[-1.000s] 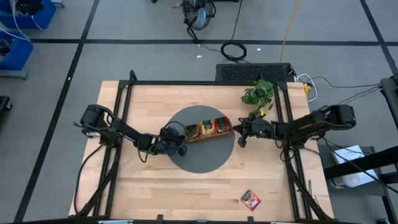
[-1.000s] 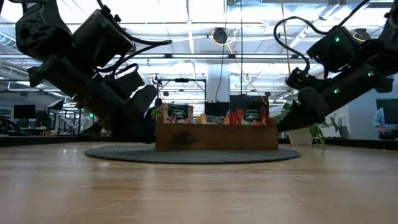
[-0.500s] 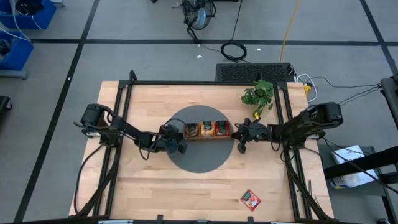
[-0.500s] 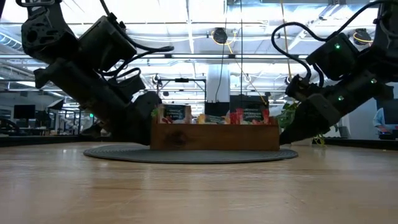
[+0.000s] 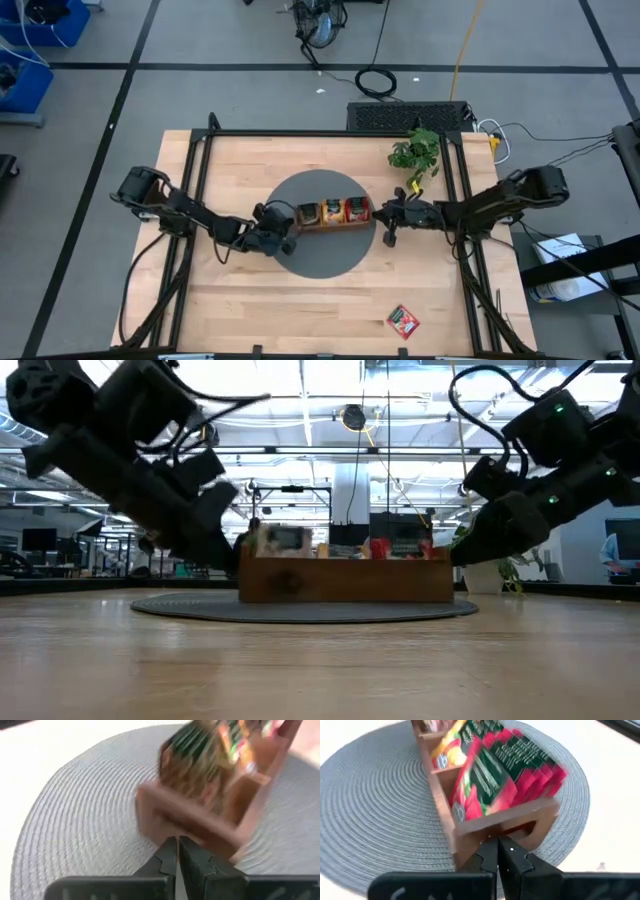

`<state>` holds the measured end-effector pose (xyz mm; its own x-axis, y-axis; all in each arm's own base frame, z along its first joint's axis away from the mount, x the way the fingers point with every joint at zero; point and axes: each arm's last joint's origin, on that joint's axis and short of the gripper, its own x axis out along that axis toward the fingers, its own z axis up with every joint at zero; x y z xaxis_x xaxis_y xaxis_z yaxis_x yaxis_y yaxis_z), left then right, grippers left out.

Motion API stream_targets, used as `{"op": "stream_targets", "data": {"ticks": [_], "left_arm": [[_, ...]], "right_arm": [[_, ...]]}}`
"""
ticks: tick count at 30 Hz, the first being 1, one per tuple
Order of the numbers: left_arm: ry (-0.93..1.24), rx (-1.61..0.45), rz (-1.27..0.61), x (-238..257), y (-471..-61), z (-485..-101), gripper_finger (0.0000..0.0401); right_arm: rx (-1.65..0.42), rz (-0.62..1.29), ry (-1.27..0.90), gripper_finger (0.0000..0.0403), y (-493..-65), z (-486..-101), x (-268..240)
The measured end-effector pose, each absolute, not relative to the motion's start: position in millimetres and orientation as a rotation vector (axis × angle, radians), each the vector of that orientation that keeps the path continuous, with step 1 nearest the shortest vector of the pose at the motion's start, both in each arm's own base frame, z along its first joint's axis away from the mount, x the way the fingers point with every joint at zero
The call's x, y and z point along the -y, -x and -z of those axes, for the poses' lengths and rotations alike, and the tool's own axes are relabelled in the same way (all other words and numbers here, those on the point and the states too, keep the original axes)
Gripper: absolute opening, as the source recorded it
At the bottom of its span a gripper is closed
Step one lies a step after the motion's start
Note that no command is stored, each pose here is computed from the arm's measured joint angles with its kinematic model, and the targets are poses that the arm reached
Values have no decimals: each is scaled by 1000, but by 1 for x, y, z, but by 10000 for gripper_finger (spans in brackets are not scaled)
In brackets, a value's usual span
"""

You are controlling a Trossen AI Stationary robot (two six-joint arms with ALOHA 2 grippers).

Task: Pick & Place Tea
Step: Adjust the wooden organizer

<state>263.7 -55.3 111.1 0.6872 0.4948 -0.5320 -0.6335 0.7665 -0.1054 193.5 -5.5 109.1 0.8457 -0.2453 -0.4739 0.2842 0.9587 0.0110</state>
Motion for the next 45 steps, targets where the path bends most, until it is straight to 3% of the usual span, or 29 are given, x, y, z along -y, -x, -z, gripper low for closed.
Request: {"op": "stream_targets", "data": {"ticks": [9, 23, 31, 45], "left_arm": [[335, -511, -418, 91, -254, -128, 24], [341, -545, -496, 88, -247, -125, 24], [467, -601, -295, 99, -251, -125, 24], [458, -536, -422, 82, -257, -125, 24]], "right_arm": [[-472, 188, -112, 0, -185, -121, -20], [-491, 296, -173, 0, -179, -118, -26], [-498, 298, -197, 0, -179, -117, -27], [-450, 220, -206, 0, -189, -108, -38]]}}
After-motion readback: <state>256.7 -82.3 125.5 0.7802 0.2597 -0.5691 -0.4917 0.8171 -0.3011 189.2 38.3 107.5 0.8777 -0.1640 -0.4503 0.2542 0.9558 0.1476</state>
